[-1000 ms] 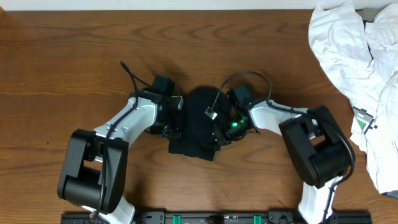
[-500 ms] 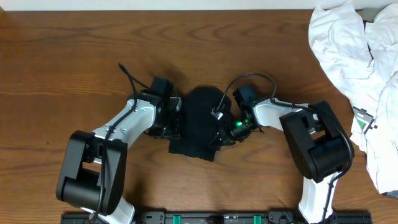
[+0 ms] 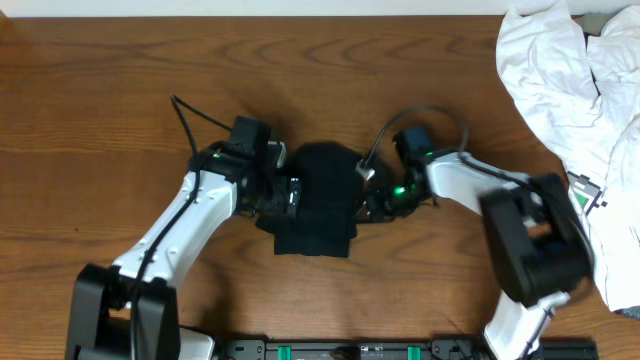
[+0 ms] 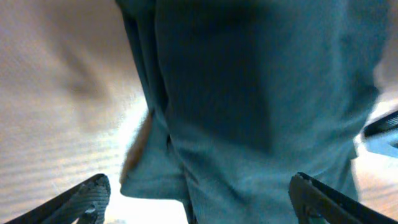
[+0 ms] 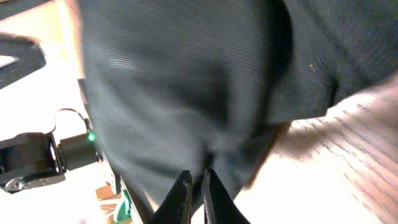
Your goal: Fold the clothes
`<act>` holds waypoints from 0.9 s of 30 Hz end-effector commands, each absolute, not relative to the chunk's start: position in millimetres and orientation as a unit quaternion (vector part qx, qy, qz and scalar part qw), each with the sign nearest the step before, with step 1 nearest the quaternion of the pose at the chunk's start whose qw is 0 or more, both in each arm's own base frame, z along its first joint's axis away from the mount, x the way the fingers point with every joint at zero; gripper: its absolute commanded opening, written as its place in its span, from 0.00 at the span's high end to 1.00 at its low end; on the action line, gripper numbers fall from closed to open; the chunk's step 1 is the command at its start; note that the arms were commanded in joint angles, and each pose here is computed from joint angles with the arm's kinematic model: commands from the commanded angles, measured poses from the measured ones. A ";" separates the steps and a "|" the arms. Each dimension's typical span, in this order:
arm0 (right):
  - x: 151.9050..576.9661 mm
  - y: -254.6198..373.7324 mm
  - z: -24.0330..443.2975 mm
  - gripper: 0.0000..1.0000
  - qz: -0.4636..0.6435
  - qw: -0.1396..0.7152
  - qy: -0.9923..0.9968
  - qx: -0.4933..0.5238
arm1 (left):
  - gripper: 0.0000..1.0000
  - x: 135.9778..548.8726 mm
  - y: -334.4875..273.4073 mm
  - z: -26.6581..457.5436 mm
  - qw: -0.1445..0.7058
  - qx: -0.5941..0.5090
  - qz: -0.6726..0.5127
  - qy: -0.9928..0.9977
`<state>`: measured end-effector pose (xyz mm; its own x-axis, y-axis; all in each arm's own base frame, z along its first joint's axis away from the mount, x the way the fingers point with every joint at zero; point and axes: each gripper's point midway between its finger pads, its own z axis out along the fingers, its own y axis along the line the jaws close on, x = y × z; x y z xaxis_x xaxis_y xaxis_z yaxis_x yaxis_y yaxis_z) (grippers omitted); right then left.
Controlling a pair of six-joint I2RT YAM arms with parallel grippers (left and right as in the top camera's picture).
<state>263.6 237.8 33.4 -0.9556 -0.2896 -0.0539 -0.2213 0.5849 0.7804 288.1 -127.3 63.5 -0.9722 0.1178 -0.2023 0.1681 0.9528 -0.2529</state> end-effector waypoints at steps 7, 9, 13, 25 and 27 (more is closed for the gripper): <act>271.8 208.4 124.6 0.92 -0.347 -0.120 -0.906 0.209 | 0.02 309.1 -119.6 51.9 0.102 0.053 -0.135 0.984; 266.8 199.6 130.1 0.92 -0.325 -0.126 -0.914 0.205 | 0.01 310.9 -119.7 43.1 0.091 0.047 -0.143 0.984; 256.0 187.2 127.8 0.93 -0.297 -0.110 -0.928 0.196 | 0.01 312.9 -123.6 21.5 0.065 0.038 -0.166 0.983; 251.4 180.4 120.5 0.96 -0.279 -0.094 -0.937 0.190 | 0.14 290.2 -178.6 -1.3 -0.024 0.061 -0.343 0.937; 251.4 180.4 120.5 0.96 -0.279 -0.094 -0.937 0.190 | 0.28 290.5 -179.4 -0.5 -0.023 0.062 -0.346 0.936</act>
